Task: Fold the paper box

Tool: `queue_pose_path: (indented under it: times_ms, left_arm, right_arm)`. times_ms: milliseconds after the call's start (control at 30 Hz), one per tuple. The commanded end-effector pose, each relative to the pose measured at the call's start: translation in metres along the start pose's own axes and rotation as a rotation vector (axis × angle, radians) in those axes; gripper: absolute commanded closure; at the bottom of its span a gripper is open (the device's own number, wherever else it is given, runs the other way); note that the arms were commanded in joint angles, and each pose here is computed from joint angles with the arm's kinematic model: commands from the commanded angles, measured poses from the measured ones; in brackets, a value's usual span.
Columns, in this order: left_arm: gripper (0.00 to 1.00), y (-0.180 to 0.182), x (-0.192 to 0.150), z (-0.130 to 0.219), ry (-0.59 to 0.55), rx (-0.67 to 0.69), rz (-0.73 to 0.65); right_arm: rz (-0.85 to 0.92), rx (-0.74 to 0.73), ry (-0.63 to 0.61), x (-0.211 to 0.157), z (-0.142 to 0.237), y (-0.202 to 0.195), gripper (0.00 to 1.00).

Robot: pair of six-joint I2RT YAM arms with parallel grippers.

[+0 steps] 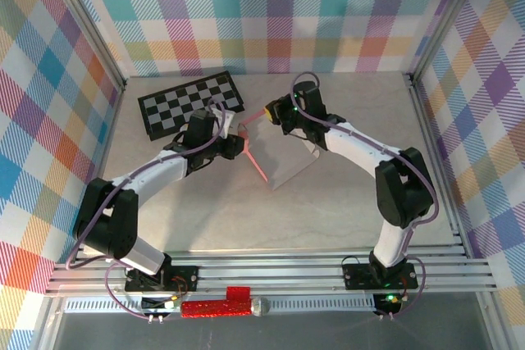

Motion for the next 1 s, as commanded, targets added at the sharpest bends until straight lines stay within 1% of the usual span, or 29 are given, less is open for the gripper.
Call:
queue_pose_path:
  times_ms: [0,200,300,433,633,767,967]
  left_arm:
    - [0.76,-0.022,0.041,0.027,-0.156,-0.086,-0.037]
    - [0.75,-0.033,0.046,0.038,-0.163,-0.128,-0.025]
    - [0.74,-0.032,0.040,0.036,-0.142,-0.129,-0.021]
    - [0.73,-0.031,0.029,0.026,-0.100,-0.133,-0.012]
    - [0.73,-0.023,0.005,0.009,-0.065,-0.096,0.004]
    - [0.73,-0.014,-0.009,-0.004,-0.031,-0.053,0.023]
    - [0.73,-0.007,-0.024,-0.021,-0.001,-0.040,0.050]
  right_arm:
    - [-0.002,-0.037,0.046,-0.016,0.021,0.017,1.00]
    - [-0.017,-0.057,0.035,-0.017,0.037,0.029,1.00]
    - [-0.017,-0.059,0.024,-0.017,0.040,0.028,1.00]
    - [-0.031,-0.031,0.035,-0.019,0.030,0.018,1.00]
    - [0.010,0.037,0.021,-0.016,0.012,0.009,1.00]
    - [0.011,0.038,0.037,-0.017,-0.001,-0.006,1.00]
    - [0.057,0.060,0.034,-0.018,-0.012,-0.023,1.00]
Point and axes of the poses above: each hand's point on the last joint's axis, 136 mm out from that joint toward the fingers, its own z axis back along the fingers, its own y axis along the line the jaws close on, x = y × z, the point moved 10 cm from there along z, back along the fingers, and after that the axes turned 6 degrees about z, right-handed, at the moved point
